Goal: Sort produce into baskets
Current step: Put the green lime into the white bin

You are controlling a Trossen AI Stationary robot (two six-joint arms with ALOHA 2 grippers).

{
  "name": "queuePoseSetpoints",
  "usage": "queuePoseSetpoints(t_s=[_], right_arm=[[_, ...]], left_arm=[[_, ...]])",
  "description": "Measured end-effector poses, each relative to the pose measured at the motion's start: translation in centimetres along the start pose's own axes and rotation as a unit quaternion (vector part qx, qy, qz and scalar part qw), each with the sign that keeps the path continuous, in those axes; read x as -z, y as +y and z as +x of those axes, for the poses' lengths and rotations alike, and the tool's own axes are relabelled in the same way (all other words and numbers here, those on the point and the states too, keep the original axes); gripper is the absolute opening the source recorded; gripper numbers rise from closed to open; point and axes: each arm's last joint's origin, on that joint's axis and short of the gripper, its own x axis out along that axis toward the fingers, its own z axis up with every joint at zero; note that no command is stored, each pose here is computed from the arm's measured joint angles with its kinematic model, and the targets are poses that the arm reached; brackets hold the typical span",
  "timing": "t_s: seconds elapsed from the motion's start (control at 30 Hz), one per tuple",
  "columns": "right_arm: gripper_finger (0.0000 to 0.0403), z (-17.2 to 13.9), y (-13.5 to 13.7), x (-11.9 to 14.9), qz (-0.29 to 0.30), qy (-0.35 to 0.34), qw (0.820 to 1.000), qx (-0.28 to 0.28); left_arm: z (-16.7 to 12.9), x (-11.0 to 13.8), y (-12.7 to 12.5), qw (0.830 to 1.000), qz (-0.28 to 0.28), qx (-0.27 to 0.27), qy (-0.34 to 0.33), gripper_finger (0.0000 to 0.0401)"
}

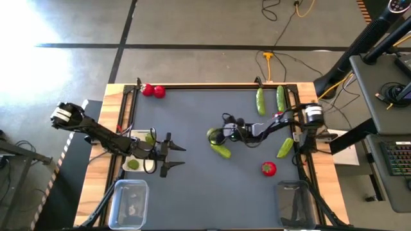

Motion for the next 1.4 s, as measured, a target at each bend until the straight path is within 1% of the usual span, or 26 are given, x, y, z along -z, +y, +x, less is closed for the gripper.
queuePoseSetpoints(t_s=[0.07, 0.17, 0.27, 0.33, 0.4, 0.47, 0.53, 0.63, 0.7, 0.8, 0.83, 0.97, 1.03, 1.13, 1.17, 1.23, 1.33, 1.4], right_arm=[[0.0219, 1.2, 1.2, -0.4, -0.005, 0.0, 1.0, -0.03], [0.0219, 2.4, 2.7, -1.1, -0.043, 0.01, 0.998, -0.051], [0.0219, 2.7, 4.0, -2.0, -0.076, 0.031, 0.995, -0.058], [0.0219, 2.3, 4.7, -2.8, -0.101, 0.046, 0.993, -0.051], [0.0219, 1.5, 5.2, -3.6, -0.127, 0.057, 0.99, -0.034], [0.0219, 0.8, 5.8, -4.2, -0.15, 0.06, 0.987, -0.011], [0.0219, 0.0, 6.2, -4.2, -0.176, 0.065, 0.982, 0.008], [0.0219, -1.3, 7.2, -3.6, -0.208, 0.076, 0.975, 0.002], [0.0219, -2.5, 7.8, -3.3, -0.222, 0.083, 0.971, -0.004], [0.0219, -4.2, 8.7, -2.9, -0.233, 0.079, 0.969, -0.021], [0.0219, -4.7, 9.0, -2.7, -0.238, 0.076, 0.968, -0.021], [0.0219, -6.5, 9.9, -2.6, -0.245, 0.058, 0.967, -0.03], [0.0219, -6.9, 10.3, -2.2, -0.242, 0.057, 0.968, -0.036], [0.0219, -7.1, 10.6, -1.6, -0.239, 0.062, 0.968, -0.039], [0.0219, -7.1, 10.7, -1.4, -0.237, 0.062, 0.969, -0.041], [0.0219, -7.3, 10.9, -1.0, -0.233, 0.065, 0.969, -0.044], [0.0219, -7.9, 11.3, -0.4, -0.228, 0.071, 0.97, -0.048], [0.0219, -8.5, 11.5, 0.1, -0.233, 0.077, 0.968, -0.05]], left_arm=[[0.0, 0.0, 0.0, 1.0, -0.007, 0.0, 0.001, 0.0246], [0.0, 0.0, 0.0, 1.0, -0.008, -0.004, 0.0, 0.0246], [0.0, 0.0, 0.2, 0.999, -0.018, -0.036, -0.004, 0.0246], [0.0, 0.0, 0.5, 0.997, -0.031, -0.077, -0.009, 0.0246], [-0.1, -0.1, 0.6, 0.993, -0.043, -0.106, -0.014, 0.0246], [-0.1, -0.1, 0.7, 0.993, -0.043, -0.112, -0.016, 0.0246], [0.0, -0.1, 0.7, 0.993, -0.035, -0.115, -0.015, 0.0246], [0.2, 0.2, 1.0, 0.992, -0.006, -0.122, -0.003, 0.0246], [0.5, 0.3, 1.5, 0.991, -0.004, -0.134, 0.004, 0.0247], [1.6, 0.1, 2.6, 0.99, -0.008, -0.143, 0.015, 0.0252], [2.1, 0.0, 3.0, 0.988, -0.001, -0.15, 0.02, 0.0253], [4.3, -0.1, 5.2, 0.977, 0.06, -0.192, 0.076, 0.0258], [5.5, -0.3, 6.1, 0.972, 0.063, -0.208, 0.093, 0.0258], [7.7, -1.1, 7.2, 0.967, 0.057, -0.228, 0.1, 0.0258], [8.4, -1.5, 7.4, 0.965, 0.058, -0.229, 0.109, 0.0258], [9.7, -1.9, 7.6, 0.966, 0.075, -0.206, 0.136, 0.0259], [11.0, -2.1, 7.4, 0.972, 0.089, -0.136, 0.169, 0.0259], [11.4, -2.5, 7.2, 0.977, 0.089, -0.094, 0.17, 0.0259]])
